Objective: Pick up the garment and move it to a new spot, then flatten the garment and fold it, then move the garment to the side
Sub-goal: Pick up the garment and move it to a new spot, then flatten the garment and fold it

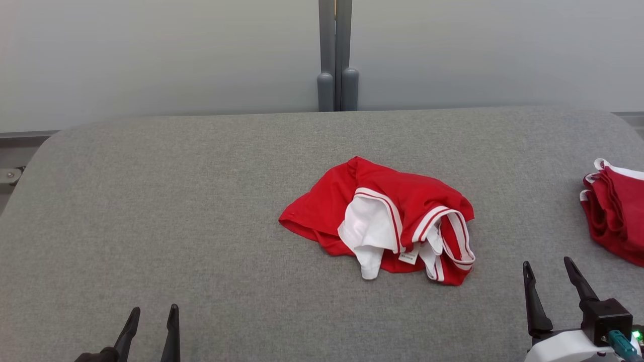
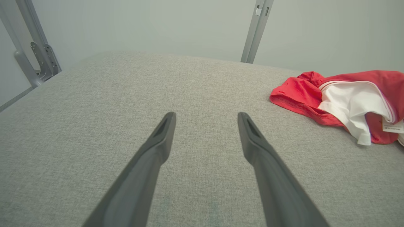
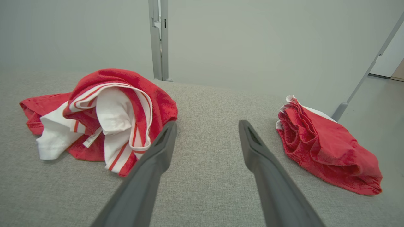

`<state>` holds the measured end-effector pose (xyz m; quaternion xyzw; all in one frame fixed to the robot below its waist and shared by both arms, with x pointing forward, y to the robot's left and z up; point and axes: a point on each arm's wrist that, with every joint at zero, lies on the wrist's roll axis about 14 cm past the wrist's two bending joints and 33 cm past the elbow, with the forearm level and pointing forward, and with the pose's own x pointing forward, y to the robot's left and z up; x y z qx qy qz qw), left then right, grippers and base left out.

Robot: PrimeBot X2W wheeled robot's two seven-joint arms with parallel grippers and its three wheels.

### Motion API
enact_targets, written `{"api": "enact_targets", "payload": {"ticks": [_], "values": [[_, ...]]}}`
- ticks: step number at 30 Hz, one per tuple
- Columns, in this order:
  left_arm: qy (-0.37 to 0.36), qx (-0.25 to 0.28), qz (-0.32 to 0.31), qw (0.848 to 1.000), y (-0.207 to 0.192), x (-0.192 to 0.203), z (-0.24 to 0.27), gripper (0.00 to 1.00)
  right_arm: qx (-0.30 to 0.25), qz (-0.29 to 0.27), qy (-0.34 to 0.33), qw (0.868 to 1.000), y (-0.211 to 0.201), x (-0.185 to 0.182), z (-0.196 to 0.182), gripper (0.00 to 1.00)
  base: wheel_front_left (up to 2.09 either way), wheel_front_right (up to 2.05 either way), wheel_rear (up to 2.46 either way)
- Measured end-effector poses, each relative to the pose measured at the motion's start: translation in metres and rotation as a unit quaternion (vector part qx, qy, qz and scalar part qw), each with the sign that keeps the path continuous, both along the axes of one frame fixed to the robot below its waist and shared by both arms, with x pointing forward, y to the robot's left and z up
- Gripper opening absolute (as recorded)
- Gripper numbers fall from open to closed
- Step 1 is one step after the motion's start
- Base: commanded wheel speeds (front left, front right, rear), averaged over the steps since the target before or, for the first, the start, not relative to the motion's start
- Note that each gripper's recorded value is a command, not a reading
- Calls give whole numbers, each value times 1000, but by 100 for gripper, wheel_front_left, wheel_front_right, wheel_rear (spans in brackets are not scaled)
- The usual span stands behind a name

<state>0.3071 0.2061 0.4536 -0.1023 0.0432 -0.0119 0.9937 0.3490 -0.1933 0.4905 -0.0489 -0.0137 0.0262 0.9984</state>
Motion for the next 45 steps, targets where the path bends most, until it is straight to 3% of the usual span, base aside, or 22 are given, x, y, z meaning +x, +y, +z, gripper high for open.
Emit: {"api": "enact_targets", "payload": {"ticks": [20, 28, 37, 45], "values": [[-2, -2, -13, 1000, -8, 6, 1, 100, 2, 9, 2, 1000, 7, 5, -2, 100, 0, 0, 0], [-15, -21, -93, 995, -64, 44, 11, 100, 4, 9, -7, 1000, 8, 14, 4, 100, 0, 0, 0], [27, -28, -224, 974, -151, 89, 9, 100, 6, -20, 1, 1000, -11, 19, -1, 100, 0, 0, 0], [106, -5, -222, 969, -153, 128, -32, 100, 11, -49, 8, 999, -29, 21, -6, 100, 0, 0, 0]]}}
